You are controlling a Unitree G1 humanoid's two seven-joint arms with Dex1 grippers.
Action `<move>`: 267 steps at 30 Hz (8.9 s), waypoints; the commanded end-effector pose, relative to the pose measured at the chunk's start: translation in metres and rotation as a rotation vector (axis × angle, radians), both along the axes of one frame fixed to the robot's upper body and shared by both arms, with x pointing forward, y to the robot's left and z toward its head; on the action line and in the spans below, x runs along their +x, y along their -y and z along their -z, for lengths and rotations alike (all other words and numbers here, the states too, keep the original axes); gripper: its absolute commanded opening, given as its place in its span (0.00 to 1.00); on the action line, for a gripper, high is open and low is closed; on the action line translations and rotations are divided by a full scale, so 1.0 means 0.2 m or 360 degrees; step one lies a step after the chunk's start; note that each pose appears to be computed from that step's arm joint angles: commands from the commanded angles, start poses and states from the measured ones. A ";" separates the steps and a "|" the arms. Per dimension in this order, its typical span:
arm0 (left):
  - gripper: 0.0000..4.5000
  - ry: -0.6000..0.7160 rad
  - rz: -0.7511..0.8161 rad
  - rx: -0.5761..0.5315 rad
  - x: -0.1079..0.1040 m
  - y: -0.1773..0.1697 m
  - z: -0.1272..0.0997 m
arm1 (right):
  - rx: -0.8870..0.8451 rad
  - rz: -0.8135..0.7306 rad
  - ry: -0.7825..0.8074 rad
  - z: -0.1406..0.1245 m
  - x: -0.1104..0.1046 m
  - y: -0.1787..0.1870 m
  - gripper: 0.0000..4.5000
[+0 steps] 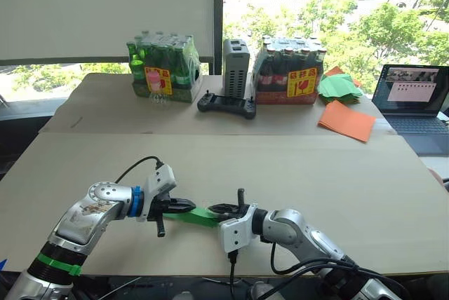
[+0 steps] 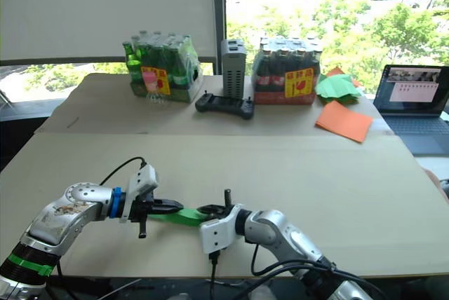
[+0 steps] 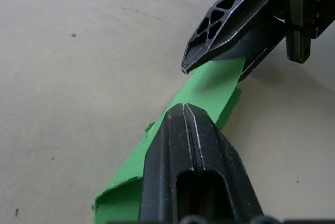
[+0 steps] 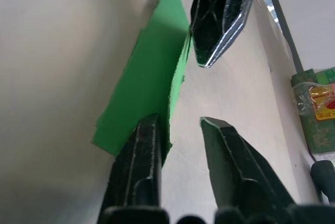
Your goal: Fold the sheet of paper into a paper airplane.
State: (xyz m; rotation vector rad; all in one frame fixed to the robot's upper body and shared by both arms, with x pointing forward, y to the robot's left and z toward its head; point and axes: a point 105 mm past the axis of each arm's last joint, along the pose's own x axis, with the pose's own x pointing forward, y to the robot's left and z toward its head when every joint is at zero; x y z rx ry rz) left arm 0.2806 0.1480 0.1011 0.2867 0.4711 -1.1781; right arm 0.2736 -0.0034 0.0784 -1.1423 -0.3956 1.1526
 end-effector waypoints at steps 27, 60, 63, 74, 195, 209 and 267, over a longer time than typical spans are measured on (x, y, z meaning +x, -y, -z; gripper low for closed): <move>0.00 -0.0005 0.0009 0.0106 -0.01 -0.04 0.11 | 0.0354 0.0250 -0.1196 -0.15 0.01 -0.07 0.01; 0.00 0.0020 -0.0019 0.0137 0.01 -0.02 0.12 | 0.0002 0.0667 -0.1381 0.16 0.00 0.16 0.01; 0.00 0.0018 -0.0021 0.0136 0.01 -0.02 0.12 | 0.0000 0.0697 -0.1392 0.16 -0.01 0.20 0.01; 0.00 0.0018 -0.0020 0.0137 0.01 -0.01 0.13 | 0.0074 0.0678 -0.1342 0.06 -0.03 0.23 0.01; 0.99 -0.0016 -0.0352 -0.0340 -0.17 -0.25 -0.17 | 0.0521 0.0123 -0.1617 -0.17 -0.10 -0.04 1.00; 0.99 0.0011 -0.0335 -0.0370 -0.17 -0.23 -0.18 | 0.0658 0.0223 -0.1568 -0.26 0.05 -0.03 1.00; 1.00 0.0065 -0.0273 -0.0434 -0.20 -0.09 -0.24 | 0.0585 0.0321 -0.1149 -0.24 0.12 0.01 0.01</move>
